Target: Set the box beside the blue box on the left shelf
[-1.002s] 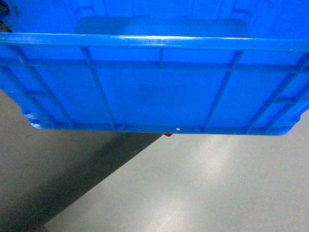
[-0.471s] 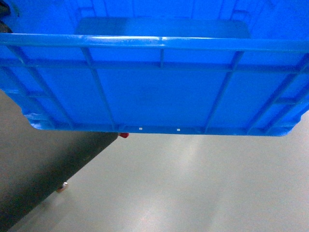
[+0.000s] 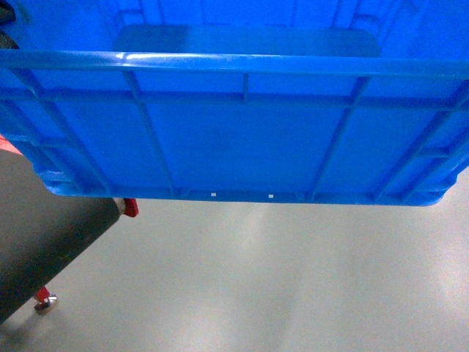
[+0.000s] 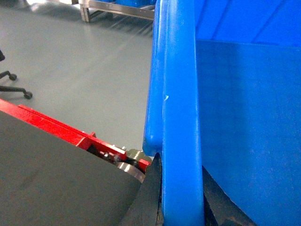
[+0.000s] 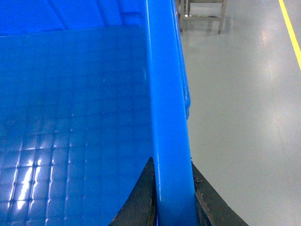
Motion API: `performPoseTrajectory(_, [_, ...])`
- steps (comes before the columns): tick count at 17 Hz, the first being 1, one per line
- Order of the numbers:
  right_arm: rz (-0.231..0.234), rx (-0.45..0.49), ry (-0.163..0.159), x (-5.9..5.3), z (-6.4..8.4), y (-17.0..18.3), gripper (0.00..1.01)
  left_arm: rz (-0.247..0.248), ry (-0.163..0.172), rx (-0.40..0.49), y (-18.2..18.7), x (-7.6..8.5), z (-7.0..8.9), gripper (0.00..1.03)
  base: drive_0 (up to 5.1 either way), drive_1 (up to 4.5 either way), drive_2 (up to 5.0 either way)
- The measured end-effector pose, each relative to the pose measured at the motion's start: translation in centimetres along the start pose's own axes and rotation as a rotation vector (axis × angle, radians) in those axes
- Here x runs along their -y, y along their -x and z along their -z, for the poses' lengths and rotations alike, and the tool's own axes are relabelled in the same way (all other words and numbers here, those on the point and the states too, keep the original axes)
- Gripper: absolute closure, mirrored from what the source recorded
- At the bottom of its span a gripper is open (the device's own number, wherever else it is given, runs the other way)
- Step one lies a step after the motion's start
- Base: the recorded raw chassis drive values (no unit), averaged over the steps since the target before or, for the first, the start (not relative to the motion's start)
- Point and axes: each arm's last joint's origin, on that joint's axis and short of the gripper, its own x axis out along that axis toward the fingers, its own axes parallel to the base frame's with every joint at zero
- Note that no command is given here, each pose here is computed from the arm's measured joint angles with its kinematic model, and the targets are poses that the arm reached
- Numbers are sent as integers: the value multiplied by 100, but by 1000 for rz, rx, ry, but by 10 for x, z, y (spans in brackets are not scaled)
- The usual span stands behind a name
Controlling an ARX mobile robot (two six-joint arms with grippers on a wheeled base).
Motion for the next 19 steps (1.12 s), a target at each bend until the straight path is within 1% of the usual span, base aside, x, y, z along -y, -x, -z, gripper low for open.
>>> performPoseTrajectory(19, [0, 0, 2, 0, 0, 0, 92, -1, 0, -2, 0, 0, 0, 95, -153, -153, -153])
